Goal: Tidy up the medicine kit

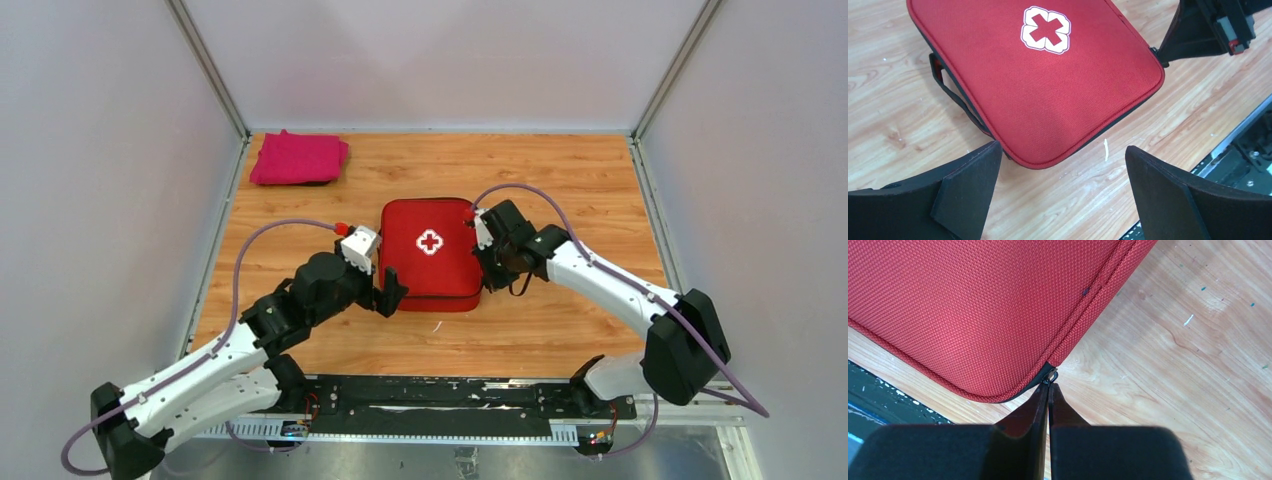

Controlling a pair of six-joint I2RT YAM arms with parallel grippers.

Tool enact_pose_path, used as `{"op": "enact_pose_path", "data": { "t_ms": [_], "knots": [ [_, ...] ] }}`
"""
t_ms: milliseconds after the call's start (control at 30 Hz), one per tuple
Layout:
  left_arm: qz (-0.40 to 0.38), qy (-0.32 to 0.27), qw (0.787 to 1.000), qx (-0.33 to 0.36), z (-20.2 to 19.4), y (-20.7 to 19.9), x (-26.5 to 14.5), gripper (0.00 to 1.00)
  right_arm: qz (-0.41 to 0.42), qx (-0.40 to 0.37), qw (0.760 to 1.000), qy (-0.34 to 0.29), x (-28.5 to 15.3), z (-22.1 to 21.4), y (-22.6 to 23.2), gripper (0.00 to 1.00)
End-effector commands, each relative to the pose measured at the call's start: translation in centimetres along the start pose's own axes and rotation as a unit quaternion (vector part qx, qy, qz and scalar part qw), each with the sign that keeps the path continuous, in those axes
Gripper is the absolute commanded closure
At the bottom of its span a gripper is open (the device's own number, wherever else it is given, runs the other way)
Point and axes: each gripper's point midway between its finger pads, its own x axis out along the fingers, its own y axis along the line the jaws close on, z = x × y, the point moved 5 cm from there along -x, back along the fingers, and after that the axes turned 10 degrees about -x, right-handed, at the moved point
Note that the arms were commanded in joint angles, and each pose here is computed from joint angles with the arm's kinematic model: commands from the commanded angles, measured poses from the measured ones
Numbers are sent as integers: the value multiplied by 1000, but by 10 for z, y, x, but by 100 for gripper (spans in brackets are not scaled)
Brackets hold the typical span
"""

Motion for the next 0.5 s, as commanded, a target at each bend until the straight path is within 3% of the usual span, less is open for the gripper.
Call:
{"op": "enact_pose_path", "data": {
  "t_ms": [0,233,467],
  "knots": [
    [53,-42,995,80,27,-6,9,0,10,12,1000,15,-3,7,-9,100],
    [55,-30,981,182,48,-24,31,0,-20,43,999,16,-3,17,-42,100],
    [-28,4,937,348,31,-35,42,0,5,13,1000,-10,-4,21,-38,100]
  ]
}}
